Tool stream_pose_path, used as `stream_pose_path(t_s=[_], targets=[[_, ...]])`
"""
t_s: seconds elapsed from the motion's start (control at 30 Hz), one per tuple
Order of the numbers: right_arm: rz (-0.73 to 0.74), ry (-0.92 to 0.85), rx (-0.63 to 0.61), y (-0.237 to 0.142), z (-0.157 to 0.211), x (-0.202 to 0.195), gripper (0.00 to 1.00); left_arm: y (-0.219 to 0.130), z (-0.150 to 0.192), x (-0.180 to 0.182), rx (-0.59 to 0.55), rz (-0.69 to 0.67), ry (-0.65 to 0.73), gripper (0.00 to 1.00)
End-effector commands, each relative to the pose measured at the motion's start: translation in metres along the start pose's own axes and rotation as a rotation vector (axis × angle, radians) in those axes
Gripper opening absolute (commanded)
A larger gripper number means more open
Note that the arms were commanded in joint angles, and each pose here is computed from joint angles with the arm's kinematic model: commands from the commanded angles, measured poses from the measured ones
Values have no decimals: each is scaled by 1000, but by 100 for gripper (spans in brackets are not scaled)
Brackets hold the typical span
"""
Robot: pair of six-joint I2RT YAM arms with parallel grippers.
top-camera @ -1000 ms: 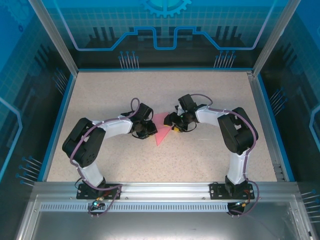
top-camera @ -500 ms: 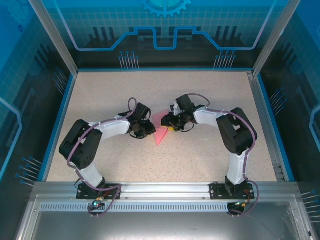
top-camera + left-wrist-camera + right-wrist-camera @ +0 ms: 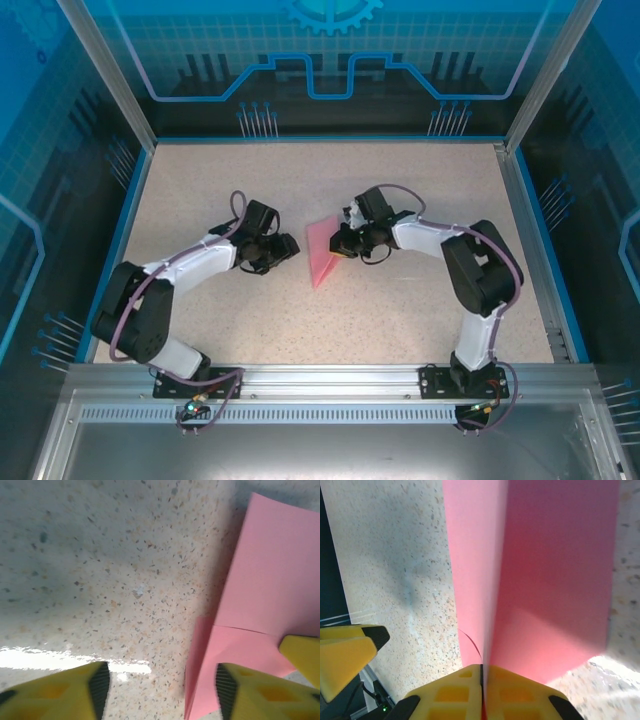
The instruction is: Fold a paper plane with a square sheet of paper (pick it up from the middle)
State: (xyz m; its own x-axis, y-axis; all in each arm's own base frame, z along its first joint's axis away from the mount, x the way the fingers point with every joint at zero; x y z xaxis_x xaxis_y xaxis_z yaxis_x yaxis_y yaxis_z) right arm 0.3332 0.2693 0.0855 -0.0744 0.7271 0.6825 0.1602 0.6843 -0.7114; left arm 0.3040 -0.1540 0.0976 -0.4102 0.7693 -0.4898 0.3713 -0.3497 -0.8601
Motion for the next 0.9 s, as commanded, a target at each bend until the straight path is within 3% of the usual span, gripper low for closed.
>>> stream_pose_path(t_s=[0.0,0.13,0.33,0.63,0.87], targets=[[51,-61,-126,-37,-6,24,6,-21,-6,9,-43,-16,23,72],[122,-62,-206,-66,-2,38,6,-43,-14,4,-105,27,85,87],[178,-2,-315,-91,6,61,6,-81,-14,-18,-196,178,228,99],[317,283,-474,-86,17,53,7,-96,-2,-45,-277,418,446,98],[361,485,-482,-51,21,27,6,-61,10,-57,-251,387,586,95]])
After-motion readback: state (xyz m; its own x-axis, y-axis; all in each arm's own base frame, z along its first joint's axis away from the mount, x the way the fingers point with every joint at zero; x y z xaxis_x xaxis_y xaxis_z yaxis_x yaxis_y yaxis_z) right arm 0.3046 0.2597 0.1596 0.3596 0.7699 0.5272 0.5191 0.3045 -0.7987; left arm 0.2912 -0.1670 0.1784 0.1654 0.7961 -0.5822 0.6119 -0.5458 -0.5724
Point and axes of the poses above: each hand's point on the last joint's axis, 136 mm out from that joint toward the fingers, its own y axis out along the fingers, its own x axis along the line the jaws close on, z = x × y, the point moved 3 cm from there along -y, back along the fingers, and after that the axes turned 3 degrees about -y, right-handed, at the moved point
